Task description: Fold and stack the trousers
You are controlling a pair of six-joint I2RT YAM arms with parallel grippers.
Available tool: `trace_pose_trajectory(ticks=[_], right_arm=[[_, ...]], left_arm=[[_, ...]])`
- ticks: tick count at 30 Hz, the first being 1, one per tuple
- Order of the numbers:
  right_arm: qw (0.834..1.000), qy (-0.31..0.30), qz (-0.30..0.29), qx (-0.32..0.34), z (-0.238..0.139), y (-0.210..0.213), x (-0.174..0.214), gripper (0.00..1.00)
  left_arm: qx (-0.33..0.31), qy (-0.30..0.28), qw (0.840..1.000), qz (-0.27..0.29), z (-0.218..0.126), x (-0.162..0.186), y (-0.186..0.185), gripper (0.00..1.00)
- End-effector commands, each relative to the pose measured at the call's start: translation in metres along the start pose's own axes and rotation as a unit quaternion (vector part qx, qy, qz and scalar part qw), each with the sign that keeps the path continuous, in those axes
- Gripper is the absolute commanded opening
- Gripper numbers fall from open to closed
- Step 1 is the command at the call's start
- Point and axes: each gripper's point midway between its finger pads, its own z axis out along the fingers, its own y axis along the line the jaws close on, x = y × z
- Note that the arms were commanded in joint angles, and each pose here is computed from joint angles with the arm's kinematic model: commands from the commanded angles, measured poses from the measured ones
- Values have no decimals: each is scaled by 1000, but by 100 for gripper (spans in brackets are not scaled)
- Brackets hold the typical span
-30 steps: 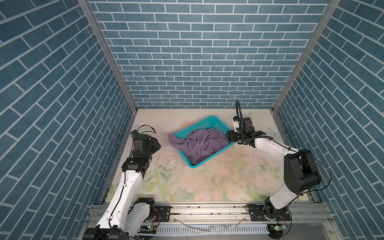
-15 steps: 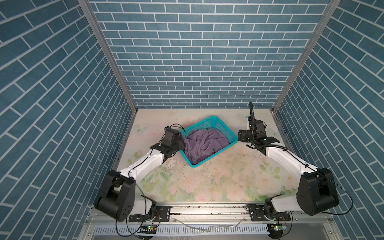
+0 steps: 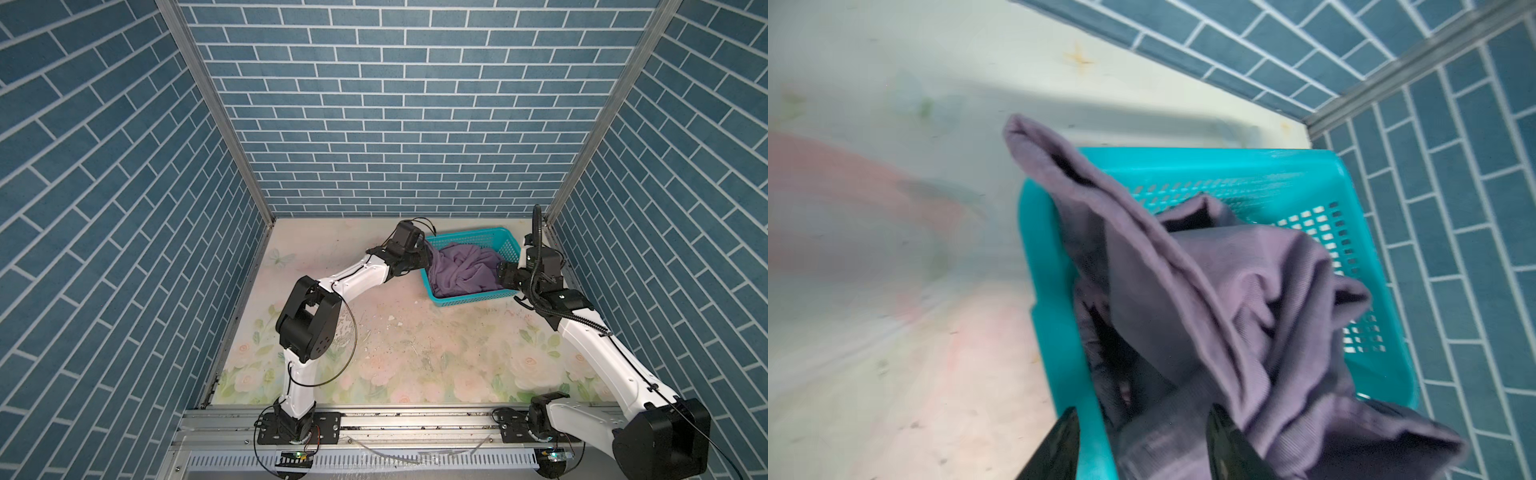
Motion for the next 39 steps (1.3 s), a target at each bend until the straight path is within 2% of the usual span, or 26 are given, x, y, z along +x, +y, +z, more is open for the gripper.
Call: trace_pose_trajectory(ticks=[1,3,4,5,7,10,14,16,19,22,28,30,32,33,35,37,39], right_arm=[[998,39,-9,-41,4,13,18,86],[998,46,-6,-40,8,13,22,91],[998,51,1,-33,11,11,25,98],[998,54,5,-29,15,9,28,99],[998,61,9,-33,23,11,32,99],[996,74,8,-55,36,22,32,99],[992,102,3,-80,60,37,31,99],[990,115,5,-76,73,38,34,99],[986,131,22,-105,93,51,41,99],[982,140,43,-116,117,58,47,99],[979,174,48,-96,180,57,73,95],[977,175,48,-112,191,63,76,89],[978,166,46,-113,193,64,66,79],[980,155,45,-113,190,64,56,67],[985,124,33,-113,178,64,30,25],[991,93,13,-96,162,59,-2,0],[996,59,-8,-68,142,53,-39,0]], left_arm=[[22,18,1000,3,0,12,-17,51],[7,19,1000,6,-5,14,-8,51],[-9,20,1000,12,-11,14,-1,52],[-25,18,999,17,-20,13,6,52],[-52,3,998,29,-41,8,18,52],[-97,-39,994,31,-85,0,45,57],[-163,-98,982,12,-148,-6,87,70],[-185,-118,976,2,-174,-7,105,76],[-222,-135,966,-14,-210,-4,129,84],[-252,-153,955,-22,-240,5,143,99],[-287,-179,940,-41,-282,35,170,99],[-295,-182,936,-53,-290,47,179,99],[-305,-188,931,-66,-299,58,188,99],[-313,-192,927,-71,-304,62,193,99],[-333,-207,917,-76,-314,67,202,97],[-347,-224,907,-80,-324,65,207,94],[-352,-238,901,-81,-332,61,207,93]])
